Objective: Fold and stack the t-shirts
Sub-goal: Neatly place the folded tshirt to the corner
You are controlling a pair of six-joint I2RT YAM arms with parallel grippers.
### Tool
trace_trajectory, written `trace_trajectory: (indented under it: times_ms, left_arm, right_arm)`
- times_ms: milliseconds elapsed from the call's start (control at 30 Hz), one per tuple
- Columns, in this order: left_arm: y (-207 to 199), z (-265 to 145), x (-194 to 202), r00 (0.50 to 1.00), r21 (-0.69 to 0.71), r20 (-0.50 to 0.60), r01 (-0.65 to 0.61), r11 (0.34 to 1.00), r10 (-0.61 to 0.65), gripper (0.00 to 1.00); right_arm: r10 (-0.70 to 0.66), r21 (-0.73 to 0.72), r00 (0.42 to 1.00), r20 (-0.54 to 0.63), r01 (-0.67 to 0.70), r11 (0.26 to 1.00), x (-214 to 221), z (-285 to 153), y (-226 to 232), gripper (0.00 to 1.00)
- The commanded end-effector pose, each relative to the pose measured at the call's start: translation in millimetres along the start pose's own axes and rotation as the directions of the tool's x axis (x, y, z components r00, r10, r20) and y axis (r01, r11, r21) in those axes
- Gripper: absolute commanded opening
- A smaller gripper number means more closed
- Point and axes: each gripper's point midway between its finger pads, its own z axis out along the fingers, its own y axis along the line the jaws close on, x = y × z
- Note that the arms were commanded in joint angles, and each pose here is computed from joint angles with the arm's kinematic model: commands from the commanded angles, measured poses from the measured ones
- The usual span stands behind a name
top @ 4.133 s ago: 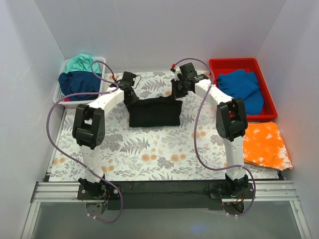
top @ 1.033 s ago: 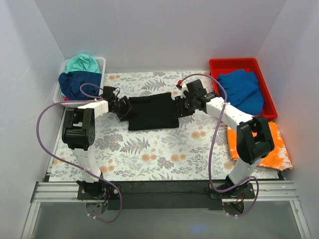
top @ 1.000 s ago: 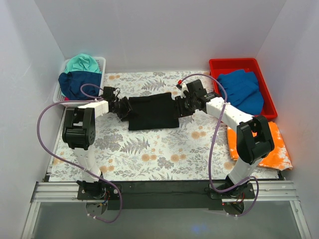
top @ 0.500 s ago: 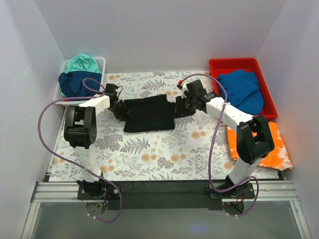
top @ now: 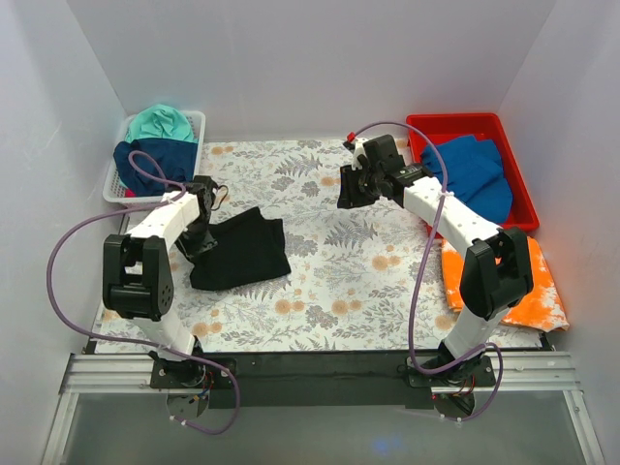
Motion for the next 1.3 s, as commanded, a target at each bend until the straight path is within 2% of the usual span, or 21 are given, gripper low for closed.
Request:
trace_trajectory:
  times_ms: [0, 233, 433, 767, 1000, 1267]
  left_arm:
    - [45, -15, -9, 0.994, -0.176, 0.100, 0.060, 0.983, -0.042, 0.00]
    - [59, -21, -57, 0.980, -0.312, 0.178, 0.141, 0.940, -0.089, 0.00]
    - [68, 2, -93, 0.972, -0.334, 0.149, 0.221, 0.916, -0.180, 0.00]
    - [100, 38, -102, 0.968, -0.395, 0.108, 0.249, 0.884, -0.225, 0.00]
    - [116, 33, -134, 0.957, -0.509, 0.186, 0.287, 0.812, -0.221, 0.00]
    - [124, 49, -141, 0.954, -0.590, 0.206, 0.298, 0.751, -0.216, 0.00]
  right_arm:
    - [-0.009, 0.005, 1.000, 0.003, 0.009, 1.000, -4, 0, -2, 0.39]
    - [-0.007, -0.009, 1.000, -0.013, 0.007, 1.000, 6, -2, -1, 0.39]
    - [0.002, -0.011, 1.000, -0.014, -0.002, 1.000, 10, -5, -2, 0.39]
    - [0.018, 0.000, 1.000, -0.022, -0.018, 1.000, 18, -9, -8, 0.39]
    - [0.032, -0.026, 0.998, -0.045, -0.033, 0.999, 23, -4, -5, 0.39]
    - [0.033, -0.028, 0.998, -0.050, -0.035, 0.999, 27, -6, -4, 0.39]
